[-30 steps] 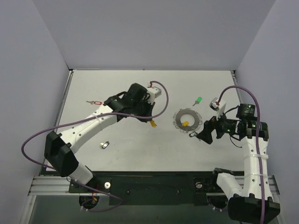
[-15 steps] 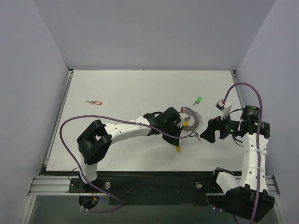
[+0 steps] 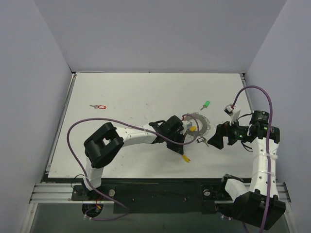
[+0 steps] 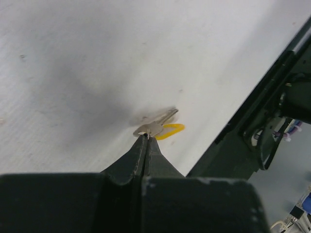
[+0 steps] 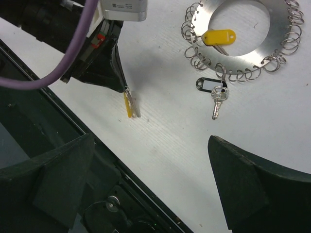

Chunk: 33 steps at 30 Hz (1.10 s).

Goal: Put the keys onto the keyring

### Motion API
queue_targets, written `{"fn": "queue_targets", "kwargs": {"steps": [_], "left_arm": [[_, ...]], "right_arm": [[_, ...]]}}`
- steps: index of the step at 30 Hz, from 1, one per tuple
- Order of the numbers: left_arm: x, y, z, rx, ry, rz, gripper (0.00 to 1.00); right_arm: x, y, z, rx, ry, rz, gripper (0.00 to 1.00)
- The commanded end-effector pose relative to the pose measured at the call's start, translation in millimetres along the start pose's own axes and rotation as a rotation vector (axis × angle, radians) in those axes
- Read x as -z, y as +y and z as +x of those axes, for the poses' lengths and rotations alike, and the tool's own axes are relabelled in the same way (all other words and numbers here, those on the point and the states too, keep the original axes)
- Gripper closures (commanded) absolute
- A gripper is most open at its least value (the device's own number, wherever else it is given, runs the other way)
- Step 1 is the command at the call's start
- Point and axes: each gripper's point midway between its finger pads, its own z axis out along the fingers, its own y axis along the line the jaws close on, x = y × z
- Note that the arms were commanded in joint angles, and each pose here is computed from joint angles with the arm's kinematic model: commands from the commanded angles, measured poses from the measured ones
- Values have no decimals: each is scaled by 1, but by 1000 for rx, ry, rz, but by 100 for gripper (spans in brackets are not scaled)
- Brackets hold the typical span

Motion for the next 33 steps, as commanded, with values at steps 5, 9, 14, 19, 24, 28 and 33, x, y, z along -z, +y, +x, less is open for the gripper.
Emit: {"fn": "queue_targets", "kwargs": {"steps": [5,9,14,19,24,28,33], "left_arm": [[-3,44,-7,60,-33,-55,100],[0,56,-8,72,-39,-71,97],[6,57,-16,68,-58,-90,83],[31,56,-32,47,-139,-118,58],[94,56,-63,1,-319,-153,48],[162,68,-76,-75,-455,-220,44],[246,84,-83,-82,-653,-223,19]], "right_arm": [[-2,6,-1,-25,-19,-46,3],[-3,7,0,-28,-19,-53,3],[-4,6,0,-31,-14,-56,3],[-5,4,3,-12,0,-58,3],[0,14,15,147,112,-120,4],[-6,12,17,322,254,-138,5],[-25,5,-16,321,279,-119,10]]}}
